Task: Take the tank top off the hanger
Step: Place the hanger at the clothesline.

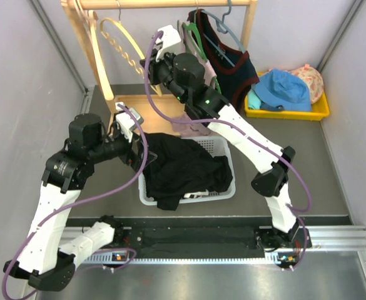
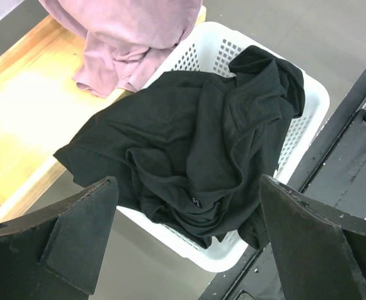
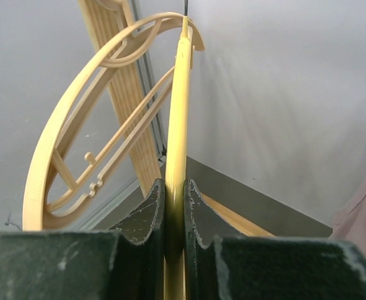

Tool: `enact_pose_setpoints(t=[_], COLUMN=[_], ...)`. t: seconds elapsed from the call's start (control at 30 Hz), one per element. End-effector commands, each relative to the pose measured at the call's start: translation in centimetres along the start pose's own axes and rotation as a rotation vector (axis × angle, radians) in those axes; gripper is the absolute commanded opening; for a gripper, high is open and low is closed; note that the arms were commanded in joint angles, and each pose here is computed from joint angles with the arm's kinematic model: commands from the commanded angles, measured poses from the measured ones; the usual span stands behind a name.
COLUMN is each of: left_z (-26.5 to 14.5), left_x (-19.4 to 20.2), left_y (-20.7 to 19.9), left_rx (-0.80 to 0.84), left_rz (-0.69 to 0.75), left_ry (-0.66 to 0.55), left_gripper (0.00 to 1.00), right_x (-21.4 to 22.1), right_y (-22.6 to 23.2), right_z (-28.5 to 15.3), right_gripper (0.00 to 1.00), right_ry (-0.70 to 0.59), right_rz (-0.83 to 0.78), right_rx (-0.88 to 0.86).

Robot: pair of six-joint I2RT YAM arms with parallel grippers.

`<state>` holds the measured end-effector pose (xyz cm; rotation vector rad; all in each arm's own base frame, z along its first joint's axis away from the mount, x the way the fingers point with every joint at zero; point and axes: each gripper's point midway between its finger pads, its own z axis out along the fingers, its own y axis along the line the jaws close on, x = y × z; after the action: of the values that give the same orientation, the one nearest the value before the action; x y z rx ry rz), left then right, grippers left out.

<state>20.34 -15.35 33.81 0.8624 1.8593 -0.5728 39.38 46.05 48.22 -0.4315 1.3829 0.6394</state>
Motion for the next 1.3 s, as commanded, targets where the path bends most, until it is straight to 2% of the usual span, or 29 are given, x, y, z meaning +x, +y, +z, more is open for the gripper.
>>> enact_pose_setpoints(t=[0.0,0.03,0.07,0.17,0.27,0.47,0.63,0.83,1.07,1.27], left_z=[-0.1,-0.1,-0.2,-0.1,-0.1,0.0,0.1,0.1,0.0,0.2], left_x=[-1.5,-1.5,-1.6,-1.6,-1.8,-2.3,-2.7,-3.1,-3.3,-3.4], left_y=[0.3,0.4,0.4,0.4,0.5,0.5,0.5,0.3,0.2,0.1], left_rx=[-0.018,-0.020,-0.022,-0.022,-0.022,-0.018,-0.009,0.004,0.007,0.021], left_rz=[0.037,0.038,0.038,0.037,0.038,0.037,0.029,0.020,0.020,0.015], left_ry=[-0.063,-0.064,-0.065,-0.065,-0.066,-0.071,-0.073,-0.083,-0.091,-0.092], left_gripper=[0.99,0.99,0.99,0.99,0.99,0.99,0.99,0.99,0.99,0.99], right_x=[-1.6,-1.5,-2.1,-2.4,-4.0,-9.2,-10.6,-8.9,-5.0,-4.0], right_y=[4.9,5.1,4.8,3.4,0.6,-5.6,-8.1,-9.5,-10.9,-11.7], right_z=[-1.1,-1.3,-1.9,-3.0,-5.4,-11.4,-14.3,-14.3,-13.7,-14.4], right_gripper=[0.00,0.01,0.20,0.55,0.66,0.64,0.64,0.63,0.61,0.61], right_ry=[-0.041,-0.034,-0.030,-0.009,-0.013,-0.094,-0.088,-0.037,0.067,0.089], right_rz=[-0.073,-0.081,-0.085,-0.096,-0.078,0.045,0.000,-0.025,-0.067,-0.112], right_rx=[-0.242,-0.256,-0.254,-0.195,-0.131,-0.066,-0.014,0.019,0.067,0.097])
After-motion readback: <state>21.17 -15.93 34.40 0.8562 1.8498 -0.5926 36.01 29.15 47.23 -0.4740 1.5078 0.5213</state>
